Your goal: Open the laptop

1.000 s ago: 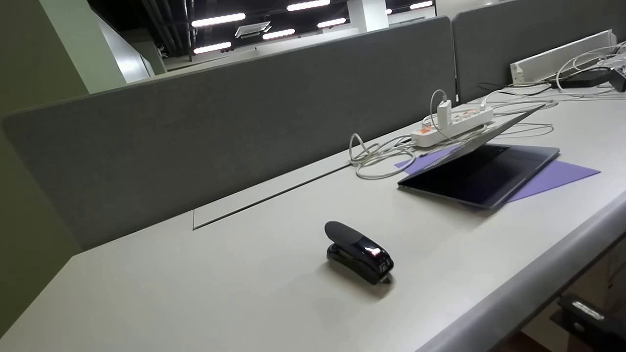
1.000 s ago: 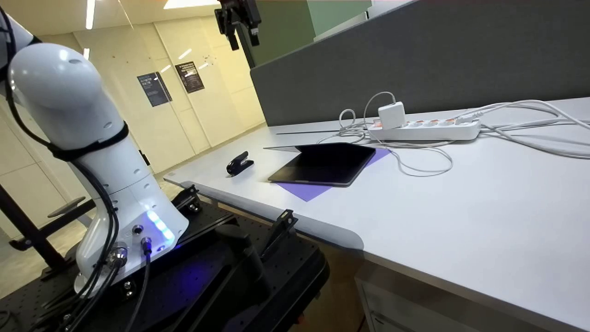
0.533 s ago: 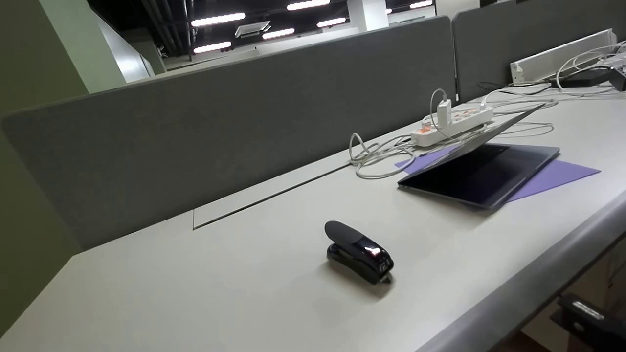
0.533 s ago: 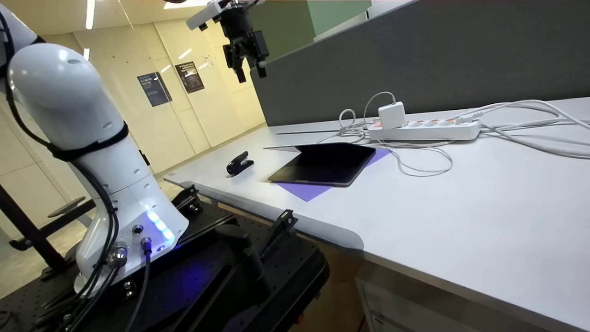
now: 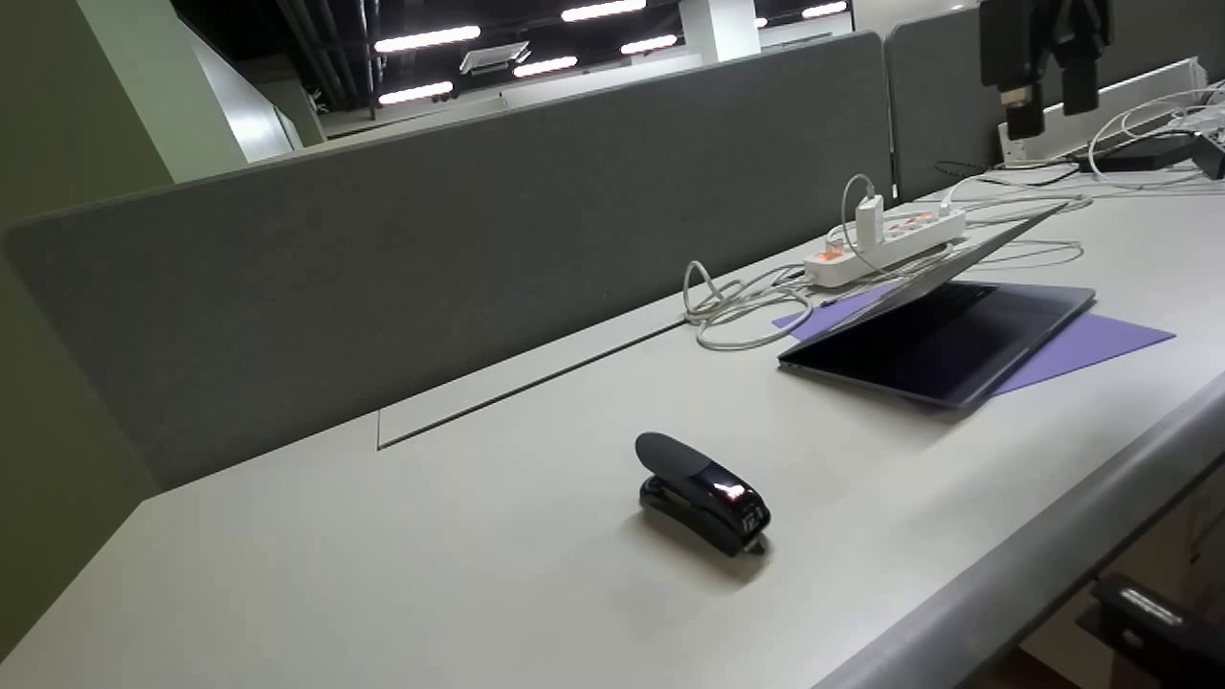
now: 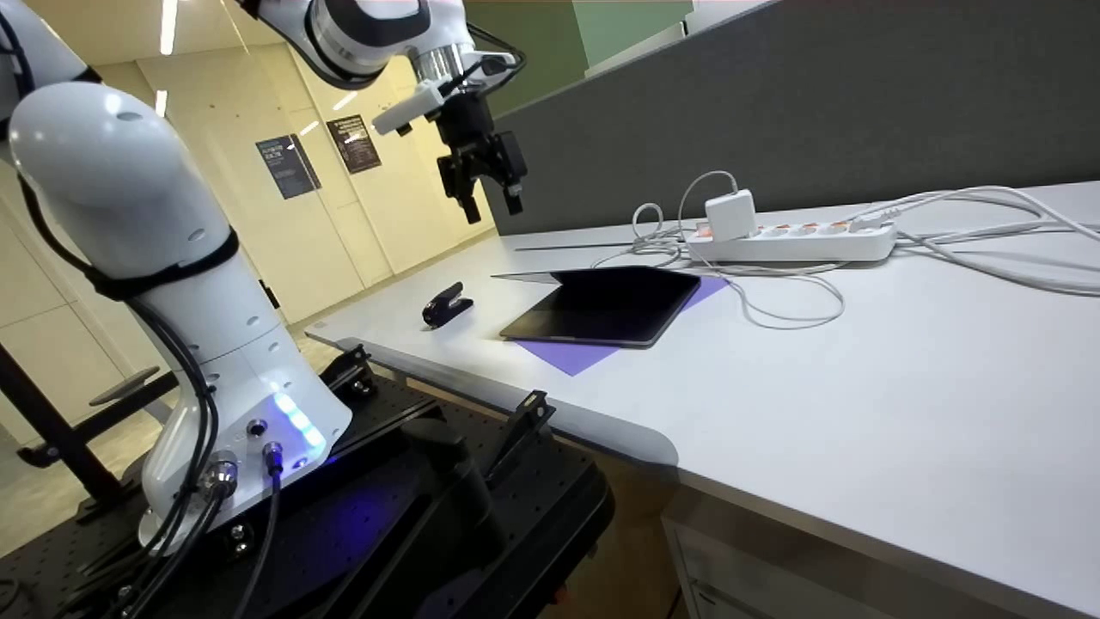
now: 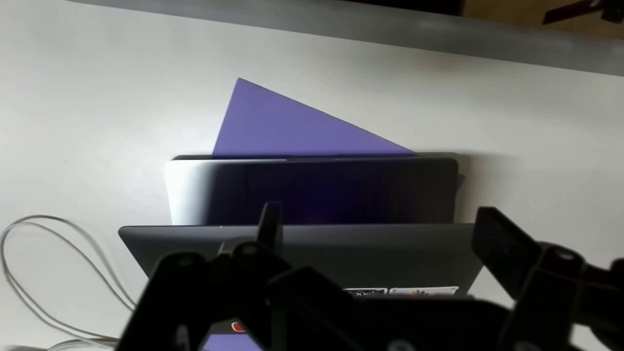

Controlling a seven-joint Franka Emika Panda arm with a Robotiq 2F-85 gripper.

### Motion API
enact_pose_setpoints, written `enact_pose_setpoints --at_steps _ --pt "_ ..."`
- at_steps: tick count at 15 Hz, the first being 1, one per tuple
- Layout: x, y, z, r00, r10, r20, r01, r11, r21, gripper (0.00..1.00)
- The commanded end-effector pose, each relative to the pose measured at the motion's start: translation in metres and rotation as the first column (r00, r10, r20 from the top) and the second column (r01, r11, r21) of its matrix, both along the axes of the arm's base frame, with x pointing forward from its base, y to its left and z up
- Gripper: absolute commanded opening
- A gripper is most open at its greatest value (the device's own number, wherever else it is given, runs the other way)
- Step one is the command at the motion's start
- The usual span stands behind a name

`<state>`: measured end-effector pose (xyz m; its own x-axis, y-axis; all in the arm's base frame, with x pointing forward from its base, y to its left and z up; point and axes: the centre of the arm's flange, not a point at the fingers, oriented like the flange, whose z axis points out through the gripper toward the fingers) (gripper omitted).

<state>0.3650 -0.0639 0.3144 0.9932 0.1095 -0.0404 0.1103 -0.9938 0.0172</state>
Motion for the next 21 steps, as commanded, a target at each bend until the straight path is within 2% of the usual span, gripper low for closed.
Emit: enact_pose_setpoints --at_steps 1,5,9,12,21 --pt "-0.001 -0.003 -0.007 1.000 0.014 0.012 -0.014 1.000 -0.019 1.00" --pt "-0.002 -0.007 -0.015 1.000 0.023 0.019 -0.023 0.999 -0.035 1.00" --pt "-0.001 -0.008 -0.018 0.996 0.052 0.068 -0.046 0.995 -0.085 1.00" --pt "-0.004 -0.016 -0.029 0.995 0.071 0.073 -0.062 0.992 -0.114 1.00" --pt "-0.009 -0.047 -0.078 0.999 0.002 0.043 0.002 0.996 -0.084 1.00"
